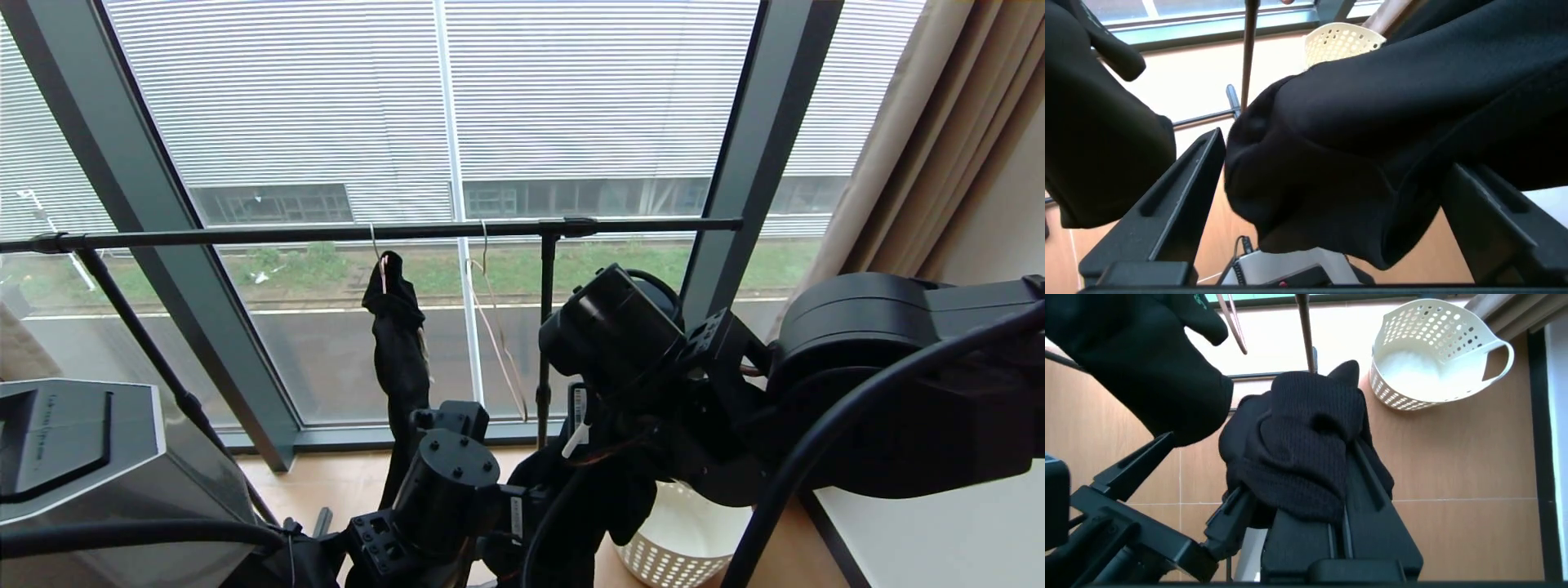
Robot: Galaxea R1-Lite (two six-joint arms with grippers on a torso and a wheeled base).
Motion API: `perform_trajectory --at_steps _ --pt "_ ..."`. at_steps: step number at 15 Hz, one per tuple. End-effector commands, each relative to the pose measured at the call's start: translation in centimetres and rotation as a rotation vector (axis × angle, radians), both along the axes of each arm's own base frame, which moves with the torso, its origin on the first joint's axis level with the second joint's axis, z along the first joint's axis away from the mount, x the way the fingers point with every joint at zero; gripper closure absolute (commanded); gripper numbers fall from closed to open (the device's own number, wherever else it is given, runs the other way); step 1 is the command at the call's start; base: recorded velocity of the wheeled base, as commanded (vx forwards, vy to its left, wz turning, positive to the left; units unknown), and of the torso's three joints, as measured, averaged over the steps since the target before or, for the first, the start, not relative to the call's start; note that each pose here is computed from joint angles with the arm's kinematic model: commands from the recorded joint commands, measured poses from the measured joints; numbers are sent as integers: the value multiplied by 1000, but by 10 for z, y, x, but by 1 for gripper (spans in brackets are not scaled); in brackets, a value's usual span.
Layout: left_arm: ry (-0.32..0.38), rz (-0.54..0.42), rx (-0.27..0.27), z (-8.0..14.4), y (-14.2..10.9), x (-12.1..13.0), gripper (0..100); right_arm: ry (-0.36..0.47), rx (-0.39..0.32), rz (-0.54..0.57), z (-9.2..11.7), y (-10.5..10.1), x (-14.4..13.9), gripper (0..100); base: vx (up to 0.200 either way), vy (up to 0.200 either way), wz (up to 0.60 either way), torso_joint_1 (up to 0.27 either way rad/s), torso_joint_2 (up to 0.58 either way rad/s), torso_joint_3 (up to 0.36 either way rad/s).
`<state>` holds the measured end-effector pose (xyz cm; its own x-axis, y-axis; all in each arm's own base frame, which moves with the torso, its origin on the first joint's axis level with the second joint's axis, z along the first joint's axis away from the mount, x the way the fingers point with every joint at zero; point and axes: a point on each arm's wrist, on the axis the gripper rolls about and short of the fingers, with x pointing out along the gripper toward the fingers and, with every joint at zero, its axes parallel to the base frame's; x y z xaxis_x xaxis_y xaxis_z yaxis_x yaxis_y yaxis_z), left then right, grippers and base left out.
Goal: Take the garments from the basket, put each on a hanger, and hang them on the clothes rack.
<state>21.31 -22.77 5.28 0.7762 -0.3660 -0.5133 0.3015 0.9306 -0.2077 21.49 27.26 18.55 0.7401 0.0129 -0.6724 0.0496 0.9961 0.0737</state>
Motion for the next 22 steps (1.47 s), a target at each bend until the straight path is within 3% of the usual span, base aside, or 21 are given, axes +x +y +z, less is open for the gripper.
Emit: perform_trajectory --at_steps 1,8,18,19,22 --pt "-8 15 -3 4 5 2 0 -1 1 -6 1 -2 1 100 0 0 0 0 0 0" --pt "-17 29 23 6 17 2 0 -3 -1 -18 2 -5 4 100 0 0 0 0 0 0" --pt "-9 16 44 -9 1 15 0 -3 -7 17 5 -8 -10 100 0 0 0 0 0 0" --pt "-9 16 44 -9 1 15 100 0 -12 19 5 -10 -11 100 0 0 0 0 0 0" --pt "-22 19 32 -1 6 12 100 4 -22 24 5 -16 -16 100 0 0 0 0 0 0"
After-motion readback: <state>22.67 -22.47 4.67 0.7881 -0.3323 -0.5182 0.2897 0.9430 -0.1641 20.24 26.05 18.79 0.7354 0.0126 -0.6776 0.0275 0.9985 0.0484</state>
